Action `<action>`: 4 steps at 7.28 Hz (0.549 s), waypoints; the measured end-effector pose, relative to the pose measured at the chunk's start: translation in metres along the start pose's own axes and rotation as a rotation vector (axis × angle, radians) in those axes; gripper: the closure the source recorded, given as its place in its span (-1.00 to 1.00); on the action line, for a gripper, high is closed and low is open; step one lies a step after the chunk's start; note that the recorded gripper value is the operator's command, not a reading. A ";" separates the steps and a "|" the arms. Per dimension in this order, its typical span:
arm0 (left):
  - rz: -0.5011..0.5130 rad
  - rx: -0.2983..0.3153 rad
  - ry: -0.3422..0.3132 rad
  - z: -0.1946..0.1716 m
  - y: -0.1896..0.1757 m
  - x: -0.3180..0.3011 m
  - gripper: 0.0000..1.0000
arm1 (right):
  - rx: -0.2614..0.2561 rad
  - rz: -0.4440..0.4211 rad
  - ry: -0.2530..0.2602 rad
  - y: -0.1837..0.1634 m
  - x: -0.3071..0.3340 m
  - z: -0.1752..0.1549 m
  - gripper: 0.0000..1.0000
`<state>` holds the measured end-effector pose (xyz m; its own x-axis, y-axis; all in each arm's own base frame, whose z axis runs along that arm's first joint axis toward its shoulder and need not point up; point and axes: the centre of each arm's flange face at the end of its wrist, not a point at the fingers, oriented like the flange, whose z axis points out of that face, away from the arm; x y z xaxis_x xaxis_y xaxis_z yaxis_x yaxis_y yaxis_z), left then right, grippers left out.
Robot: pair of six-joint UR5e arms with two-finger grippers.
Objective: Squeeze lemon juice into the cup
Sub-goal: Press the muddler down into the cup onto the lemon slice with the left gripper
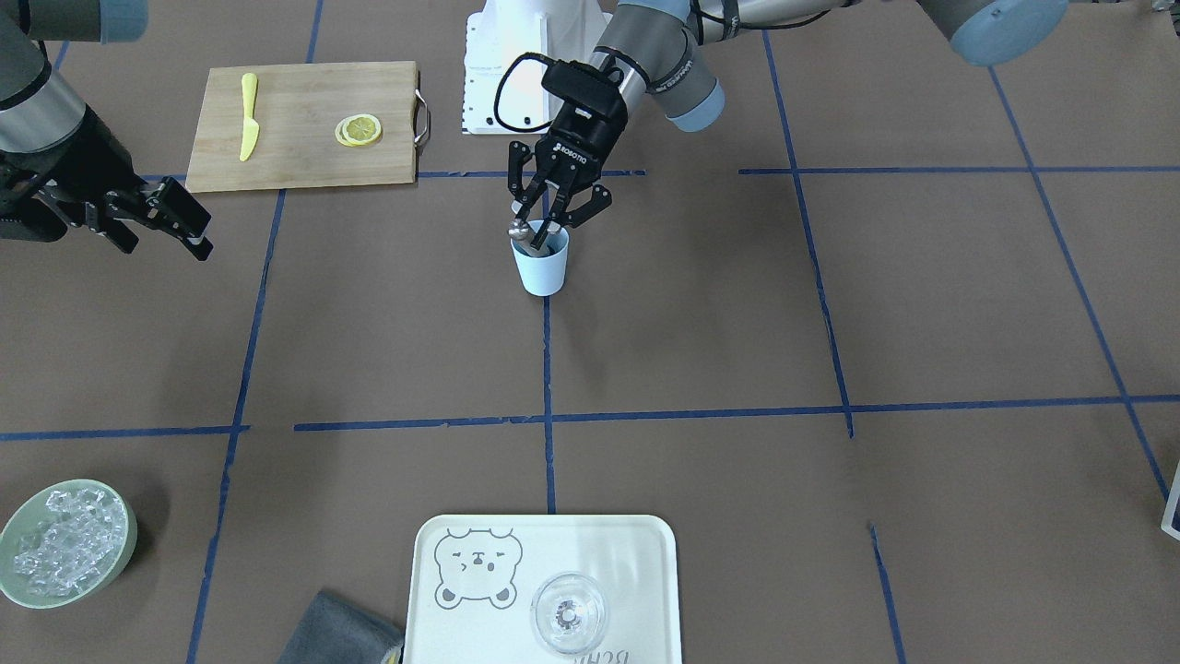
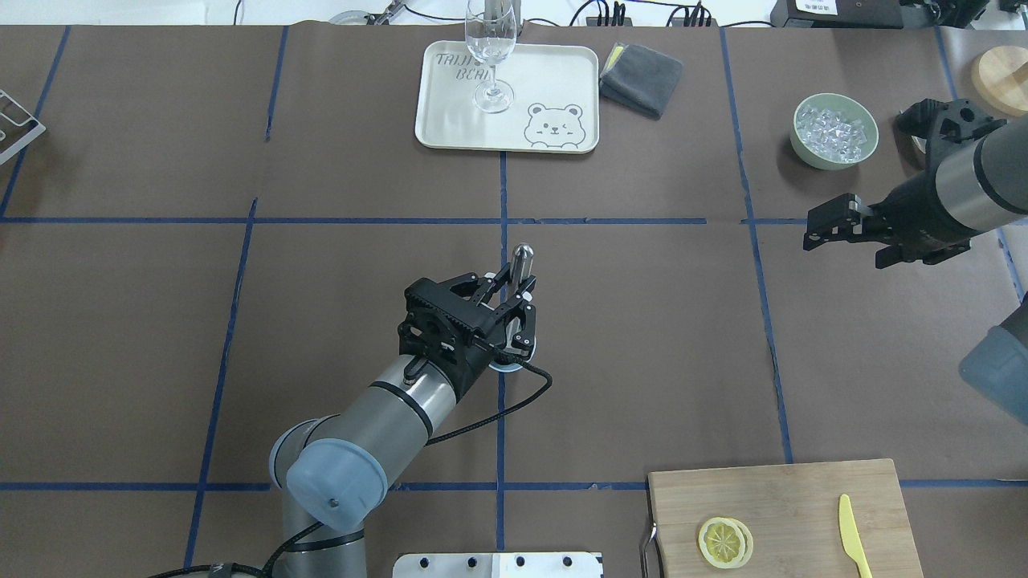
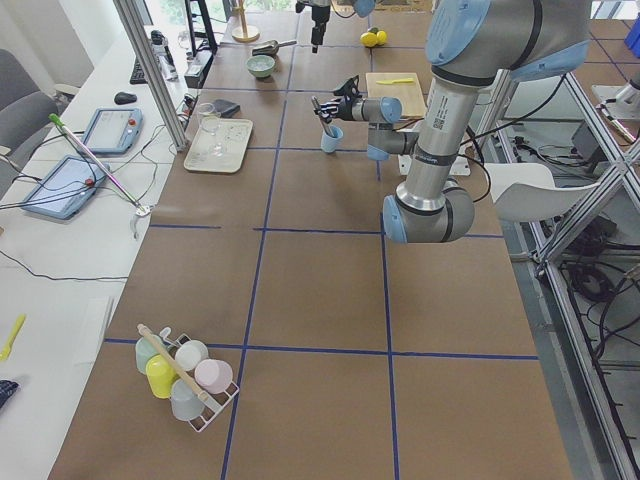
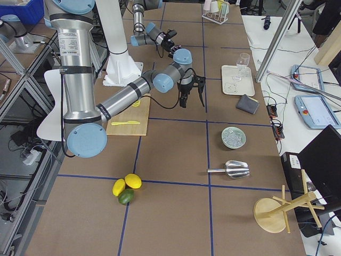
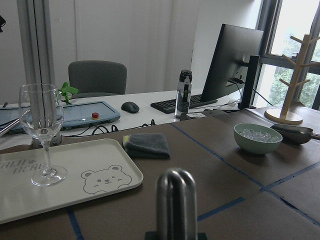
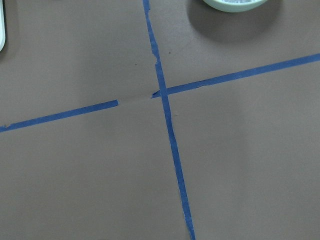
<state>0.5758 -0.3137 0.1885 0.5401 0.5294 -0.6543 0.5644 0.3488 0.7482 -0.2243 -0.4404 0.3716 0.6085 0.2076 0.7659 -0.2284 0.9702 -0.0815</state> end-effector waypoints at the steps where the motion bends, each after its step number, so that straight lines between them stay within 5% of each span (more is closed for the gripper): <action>1: 0.000 -0.002 0.002 -0.001 0.001 0.001 1.00 | 0.001 -0.001 -0.001 0.000 0.000 0.000 -1.00; 4: 0.019 0.010 0.011 -0.004 -0.008 0.005 1.00 | 0.001 0.000 0.000 -0.001 -0.001 0.000 -1.00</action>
<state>0.5717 -0.3109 0.1802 0.5436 0.5447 -0.6387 0.5604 0.3310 0.7592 -0.2248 -0.4413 0.3710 0.6083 0.2072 0.7662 -0.2293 0.9700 -0.0803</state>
